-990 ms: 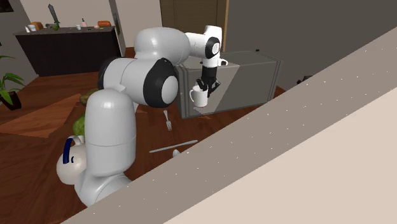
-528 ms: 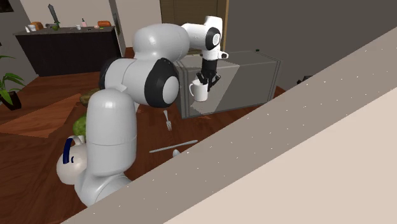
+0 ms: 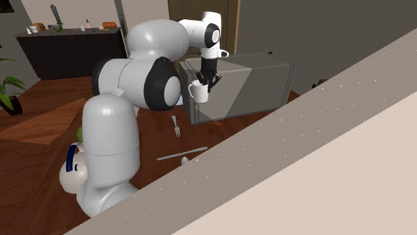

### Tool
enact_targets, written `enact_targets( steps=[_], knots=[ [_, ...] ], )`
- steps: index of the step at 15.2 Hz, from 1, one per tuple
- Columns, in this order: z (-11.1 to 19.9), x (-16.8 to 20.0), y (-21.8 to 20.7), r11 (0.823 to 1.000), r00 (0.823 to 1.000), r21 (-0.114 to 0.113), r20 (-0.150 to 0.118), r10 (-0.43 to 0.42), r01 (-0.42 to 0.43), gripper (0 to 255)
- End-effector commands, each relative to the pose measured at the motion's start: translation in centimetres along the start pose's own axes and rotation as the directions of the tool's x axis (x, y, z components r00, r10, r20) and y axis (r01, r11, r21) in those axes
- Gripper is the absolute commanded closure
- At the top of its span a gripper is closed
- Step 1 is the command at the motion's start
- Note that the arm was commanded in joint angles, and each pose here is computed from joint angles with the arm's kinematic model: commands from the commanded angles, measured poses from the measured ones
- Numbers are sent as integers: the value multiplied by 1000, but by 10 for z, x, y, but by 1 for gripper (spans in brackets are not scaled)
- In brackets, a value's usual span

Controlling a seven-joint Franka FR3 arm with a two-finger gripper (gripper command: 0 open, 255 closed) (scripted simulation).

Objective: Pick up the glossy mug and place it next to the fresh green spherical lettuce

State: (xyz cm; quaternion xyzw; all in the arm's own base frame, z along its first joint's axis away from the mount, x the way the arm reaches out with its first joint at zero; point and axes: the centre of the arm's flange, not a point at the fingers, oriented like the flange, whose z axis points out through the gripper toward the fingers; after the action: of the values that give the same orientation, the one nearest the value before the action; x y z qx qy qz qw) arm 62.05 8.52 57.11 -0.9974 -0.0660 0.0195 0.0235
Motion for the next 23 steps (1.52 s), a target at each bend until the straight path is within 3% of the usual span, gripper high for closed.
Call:
enact_targets(
  steps=[1,23],
  knots=[
    [2,-10,-24,1000,1000,0,0,1,-1,255],
    [18,-103,-299,1000,1000,0,0,1,-1,255]
  ],
)
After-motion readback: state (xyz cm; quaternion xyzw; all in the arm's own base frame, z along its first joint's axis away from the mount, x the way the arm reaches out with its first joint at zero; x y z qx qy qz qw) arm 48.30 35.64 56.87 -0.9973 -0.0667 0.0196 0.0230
